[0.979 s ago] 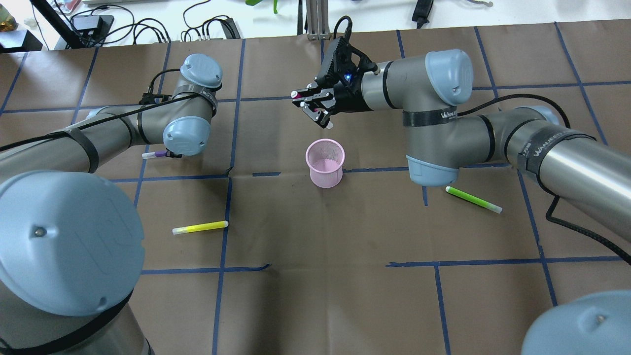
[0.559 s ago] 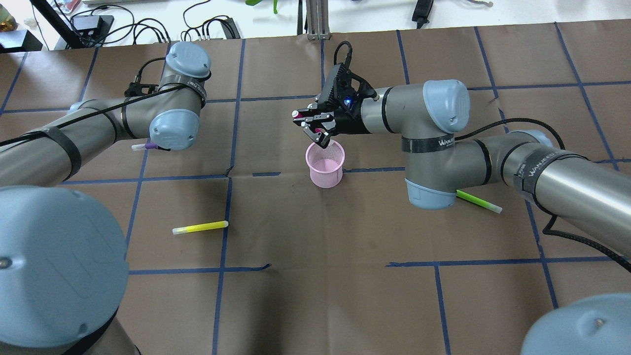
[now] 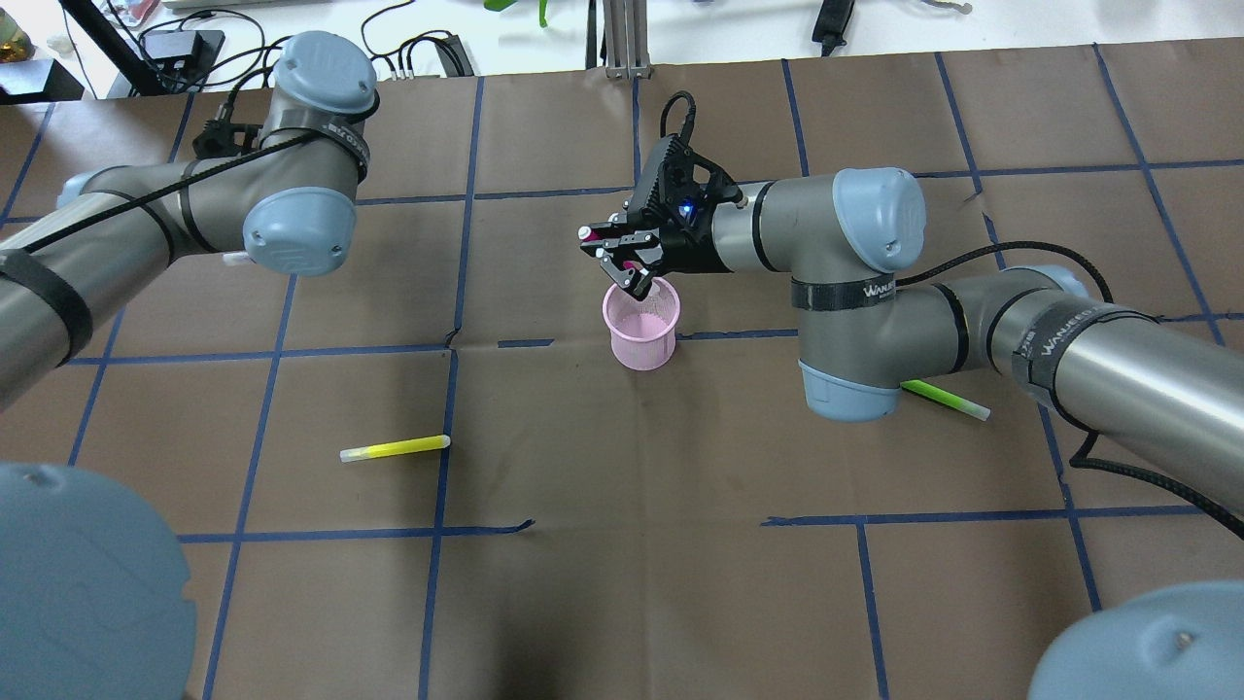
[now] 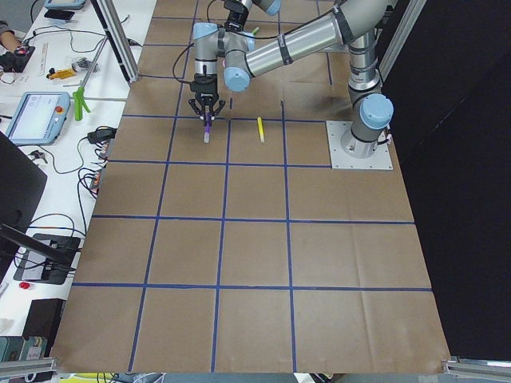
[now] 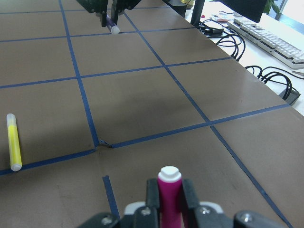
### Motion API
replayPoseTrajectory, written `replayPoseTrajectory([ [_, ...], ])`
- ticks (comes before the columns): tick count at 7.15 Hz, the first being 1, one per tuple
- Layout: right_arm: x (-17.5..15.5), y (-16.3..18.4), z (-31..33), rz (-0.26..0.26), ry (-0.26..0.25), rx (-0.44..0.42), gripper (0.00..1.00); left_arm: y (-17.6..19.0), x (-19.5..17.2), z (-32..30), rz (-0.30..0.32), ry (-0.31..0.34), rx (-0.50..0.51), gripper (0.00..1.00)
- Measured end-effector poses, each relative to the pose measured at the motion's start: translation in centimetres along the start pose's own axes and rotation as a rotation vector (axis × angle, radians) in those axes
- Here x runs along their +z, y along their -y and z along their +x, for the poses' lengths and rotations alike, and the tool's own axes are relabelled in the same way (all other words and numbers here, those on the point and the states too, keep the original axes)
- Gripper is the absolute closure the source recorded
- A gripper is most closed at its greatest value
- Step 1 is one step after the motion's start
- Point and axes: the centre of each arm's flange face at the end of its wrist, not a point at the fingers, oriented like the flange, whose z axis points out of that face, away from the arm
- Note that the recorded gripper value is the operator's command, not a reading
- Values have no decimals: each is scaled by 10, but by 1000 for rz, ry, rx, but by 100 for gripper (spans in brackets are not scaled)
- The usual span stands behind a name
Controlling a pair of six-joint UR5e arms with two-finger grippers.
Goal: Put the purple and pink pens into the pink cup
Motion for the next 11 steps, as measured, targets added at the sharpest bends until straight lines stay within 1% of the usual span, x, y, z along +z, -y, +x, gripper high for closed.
replayPoseTrajectory([
  [1,2,-3,-4,-5,6,7,92,18,-29,-9,-80,-21,12,100],
  [3,6,-8,-8,-16,12,16,90,56,-81,-33,-265,-77,33,100],
  [4,8,-11,-8,-23,13,20,90,68,-99,-42,-341,-87,47,100],
  [5,11,-16,-8,-30,16,27,86,74,-112,-45,-395,-86,61,100],
  [6,15,-21,-7,-36,21,35,64,75,-121,-42,-435,-76,73,100],
  [7,18,-25,-6,-42,23,40,37,75,-127,-39,-467,-57,86,100],
  [8,19,-28,-5,-55,15,42,28,72,-133,-37,-496,-37,97,100],
  [10,20,-31,-3,-78,-5,42,14,63,-142,-38,-538,-24,99,100],
  [11,18,-29,-1,-85,-15,41,13,54,-147,-38,-544,-22,96,100],
])
